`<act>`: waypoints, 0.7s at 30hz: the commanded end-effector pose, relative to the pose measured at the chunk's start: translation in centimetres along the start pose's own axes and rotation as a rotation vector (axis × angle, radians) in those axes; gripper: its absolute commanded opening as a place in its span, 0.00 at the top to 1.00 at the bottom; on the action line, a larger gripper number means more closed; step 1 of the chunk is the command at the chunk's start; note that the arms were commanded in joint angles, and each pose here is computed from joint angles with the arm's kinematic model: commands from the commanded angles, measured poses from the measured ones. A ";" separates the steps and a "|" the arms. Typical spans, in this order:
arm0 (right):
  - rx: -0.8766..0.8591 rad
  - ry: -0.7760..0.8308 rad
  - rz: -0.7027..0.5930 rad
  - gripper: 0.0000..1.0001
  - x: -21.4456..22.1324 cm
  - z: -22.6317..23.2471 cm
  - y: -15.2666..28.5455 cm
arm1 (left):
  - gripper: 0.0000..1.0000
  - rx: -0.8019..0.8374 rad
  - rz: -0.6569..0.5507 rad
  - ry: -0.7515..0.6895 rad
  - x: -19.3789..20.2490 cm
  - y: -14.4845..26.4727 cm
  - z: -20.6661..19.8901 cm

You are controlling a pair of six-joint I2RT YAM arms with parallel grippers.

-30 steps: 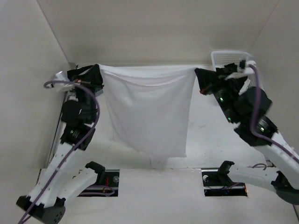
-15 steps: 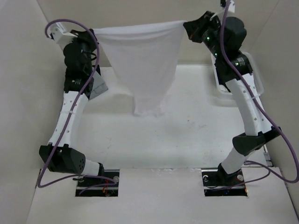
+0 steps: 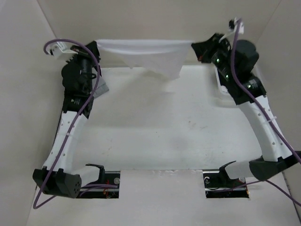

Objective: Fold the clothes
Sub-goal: Flatten the tank top out

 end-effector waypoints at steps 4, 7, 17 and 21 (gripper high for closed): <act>0.064 -0.063 0.157 1.00 12.1 -1.9 6.5 | 0.98 -0.093 0.096 0.033 5.9 8.1 5.4; 0.032 -0.139 0.250 1.00 18.2 -1.2 12.1 | 0.98 -0.161 0.186 0.032 8.8 14.2 9.5; -0.222 -0.384 0.729 1.00 29.3 3.5 28.2 | 0.97 -0.358 0.349 0.058 5.8 29.8 15.1; -0.193 -0.412 0.797 1.00 30.4 4.1 30.7 | 0.96 -0.382 0.379 0.043 5.2 30.8 15.4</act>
Point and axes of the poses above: each gripper's point midway between its finger pads, its own y axis back along the fingers, its own z axis along the line the jaws close on, x = y × z, the point moved 10 cm from there along y, back along the fingers, and after that the axes turned 11 degrees about y, right-handed, at the moved point
